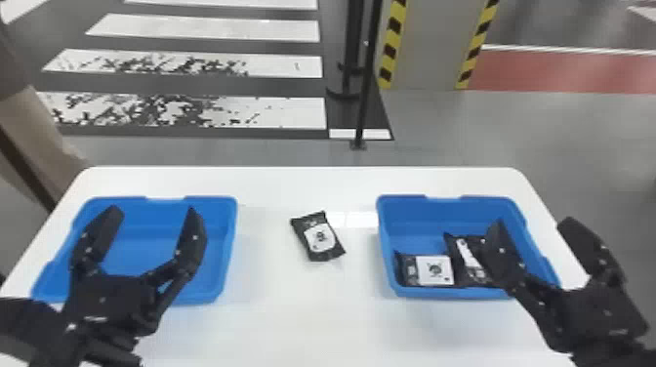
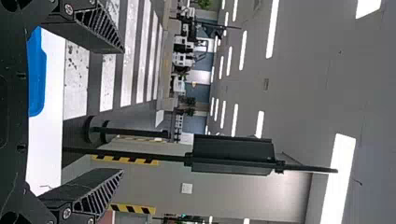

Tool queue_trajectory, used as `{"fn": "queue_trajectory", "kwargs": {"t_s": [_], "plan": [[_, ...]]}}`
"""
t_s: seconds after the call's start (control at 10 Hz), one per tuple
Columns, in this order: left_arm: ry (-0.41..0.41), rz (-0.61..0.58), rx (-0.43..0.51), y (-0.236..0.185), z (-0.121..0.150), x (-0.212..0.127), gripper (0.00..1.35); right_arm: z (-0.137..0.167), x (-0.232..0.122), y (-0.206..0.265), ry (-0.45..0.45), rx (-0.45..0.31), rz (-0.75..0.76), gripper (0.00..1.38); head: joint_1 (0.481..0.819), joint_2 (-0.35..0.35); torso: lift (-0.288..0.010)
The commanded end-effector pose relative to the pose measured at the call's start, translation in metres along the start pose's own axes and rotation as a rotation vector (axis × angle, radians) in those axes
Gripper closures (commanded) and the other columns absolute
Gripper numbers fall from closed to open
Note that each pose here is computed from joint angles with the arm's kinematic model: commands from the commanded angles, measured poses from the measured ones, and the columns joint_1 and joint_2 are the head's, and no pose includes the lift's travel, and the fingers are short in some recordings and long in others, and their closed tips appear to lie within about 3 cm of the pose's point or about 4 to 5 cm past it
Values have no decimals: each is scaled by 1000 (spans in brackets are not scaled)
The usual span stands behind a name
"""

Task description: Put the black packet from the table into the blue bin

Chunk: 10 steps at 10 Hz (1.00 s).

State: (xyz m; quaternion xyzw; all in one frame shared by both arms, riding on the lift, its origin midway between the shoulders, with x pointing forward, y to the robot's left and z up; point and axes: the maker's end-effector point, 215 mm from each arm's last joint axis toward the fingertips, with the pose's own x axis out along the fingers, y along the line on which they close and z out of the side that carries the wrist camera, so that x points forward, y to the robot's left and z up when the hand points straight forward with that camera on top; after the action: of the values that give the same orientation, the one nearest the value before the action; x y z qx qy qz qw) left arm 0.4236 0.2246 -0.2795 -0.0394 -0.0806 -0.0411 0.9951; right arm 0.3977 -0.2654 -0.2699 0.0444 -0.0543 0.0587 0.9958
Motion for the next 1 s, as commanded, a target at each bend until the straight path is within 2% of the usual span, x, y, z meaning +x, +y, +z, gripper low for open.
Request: {"fn": "queue_trajectory", "kwargs": {"t_s": [0.0,0.2,0.4,0.7,0.9], "plan": [[2,0,0,0,-1,0,121,-5,3,2,15,-3,7,111,695,-57,-110],[5,-1,1,0,-2,0,121,-25,21,28,70,-7,78,111,695,-47,-110],[6,-4,1,-1,-2,0,121,-53,40,58,127,16,159,110,695,-5,-110],[11,-5,-1,-2,-3,0,121,-116,77,105,289,16,308,110,695,65,-110],[13,-6,1,-2,-4,0,122,-136,99,132,351,11,384,110,695,108,-110]]}}
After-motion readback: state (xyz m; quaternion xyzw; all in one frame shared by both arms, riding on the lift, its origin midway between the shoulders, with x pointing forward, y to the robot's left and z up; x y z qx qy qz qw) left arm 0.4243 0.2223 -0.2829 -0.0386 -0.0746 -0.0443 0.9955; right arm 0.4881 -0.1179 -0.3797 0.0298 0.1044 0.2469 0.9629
